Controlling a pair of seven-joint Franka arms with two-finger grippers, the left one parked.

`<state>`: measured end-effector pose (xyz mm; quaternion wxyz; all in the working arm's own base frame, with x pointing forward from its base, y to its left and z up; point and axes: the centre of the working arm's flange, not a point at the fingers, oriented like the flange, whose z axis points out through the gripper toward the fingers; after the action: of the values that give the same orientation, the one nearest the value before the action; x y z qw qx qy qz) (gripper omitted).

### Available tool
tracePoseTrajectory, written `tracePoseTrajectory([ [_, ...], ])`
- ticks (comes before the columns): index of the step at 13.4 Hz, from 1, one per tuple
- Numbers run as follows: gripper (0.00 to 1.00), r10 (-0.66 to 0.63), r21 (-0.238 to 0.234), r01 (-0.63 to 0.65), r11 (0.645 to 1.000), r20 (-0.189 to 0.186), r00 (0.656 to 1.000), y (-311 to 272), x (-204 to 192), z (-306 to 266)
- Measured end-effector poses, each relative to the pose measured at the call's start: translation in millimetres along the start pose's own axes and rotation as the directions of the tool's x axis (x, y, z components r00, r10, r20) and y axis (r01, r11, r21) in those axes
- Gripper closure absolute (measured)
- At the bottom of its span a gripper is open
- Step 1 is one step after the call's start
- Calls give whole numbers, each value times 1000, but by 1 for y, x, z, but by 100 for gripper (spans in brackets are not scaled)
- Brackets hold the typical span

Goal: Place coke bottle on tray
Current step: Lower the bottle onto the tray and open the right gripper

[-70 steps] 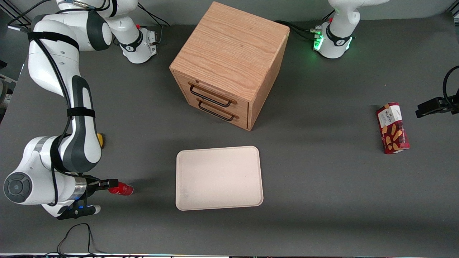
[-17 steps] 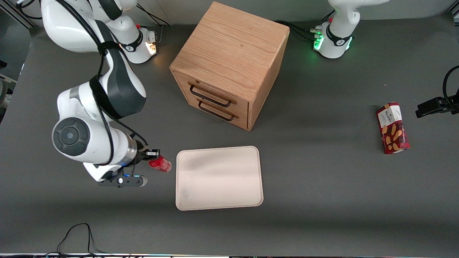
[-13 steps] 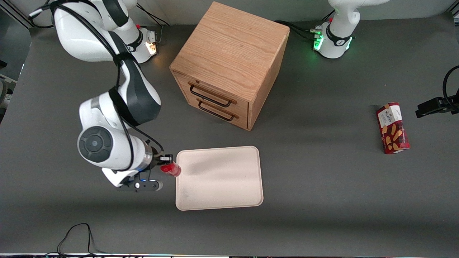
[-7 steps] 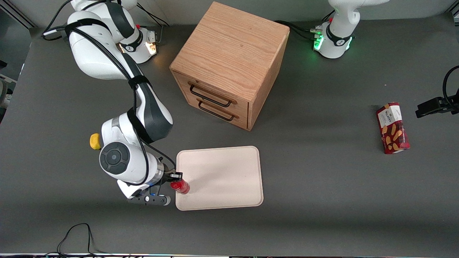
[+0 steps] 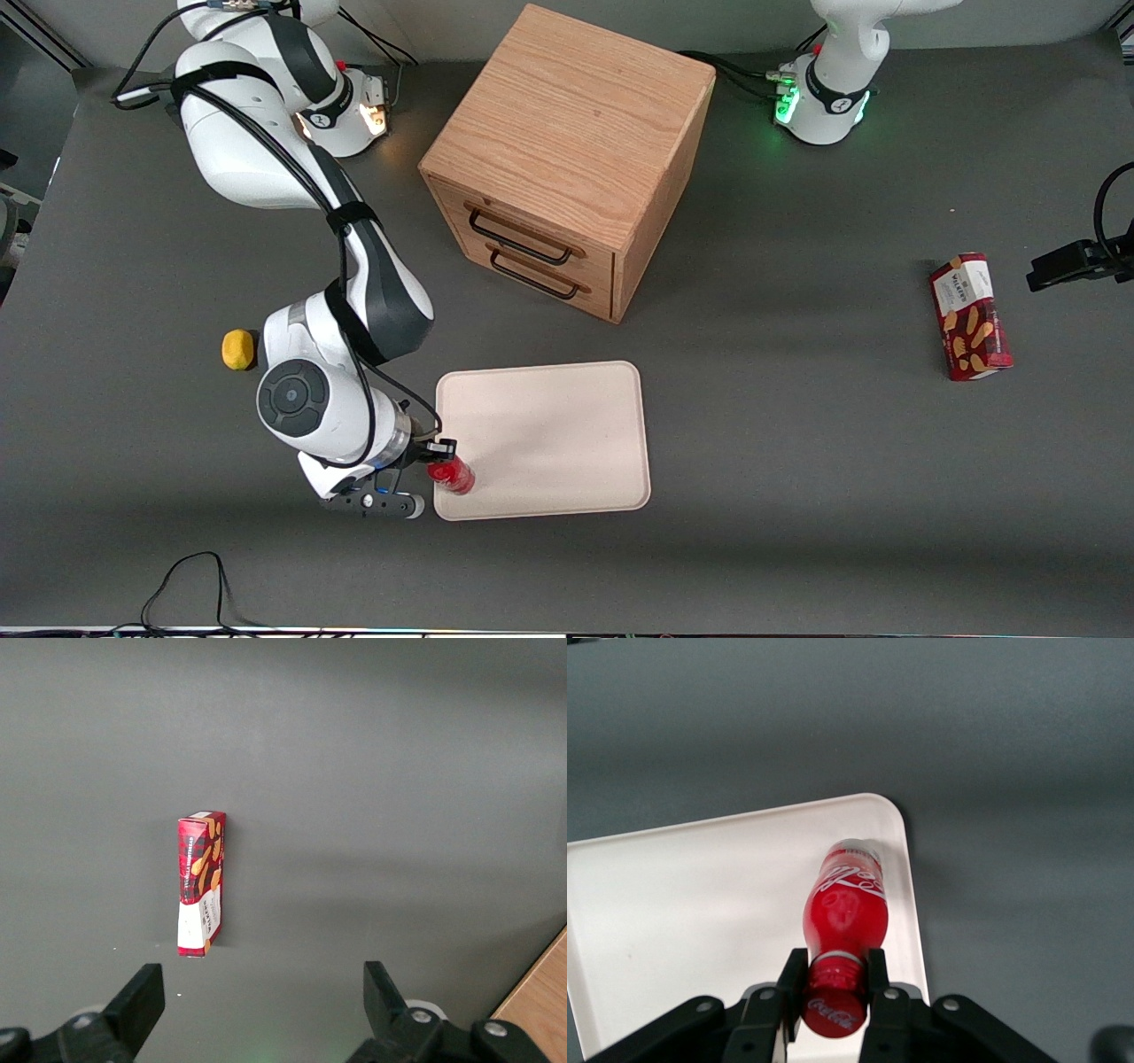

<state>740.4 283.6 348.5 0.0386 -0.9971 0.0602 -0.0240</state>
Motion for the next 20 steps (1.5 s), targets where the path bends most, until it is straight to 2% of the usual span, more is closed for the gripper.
tracePoseTrajectory([
  [4,69,4,9,-3,1000,-17,1000,-1,3,9],
  [8,69,22,8,-22,1000,-14,1000,0,3,16],
  [9,62,30,11,-29,1000,-19,999,-1,4,16],
  [11,43,36,19,-35,999,-32,999,-1,5,14],
  [14,8,37,20,-37,999,-34,999,-2,6,13],
  [15,0,37,20,-37,999,-34,999,-2,6,13],
  [20,0,38,20,-37,999,-34,999,-1,6,13],
])
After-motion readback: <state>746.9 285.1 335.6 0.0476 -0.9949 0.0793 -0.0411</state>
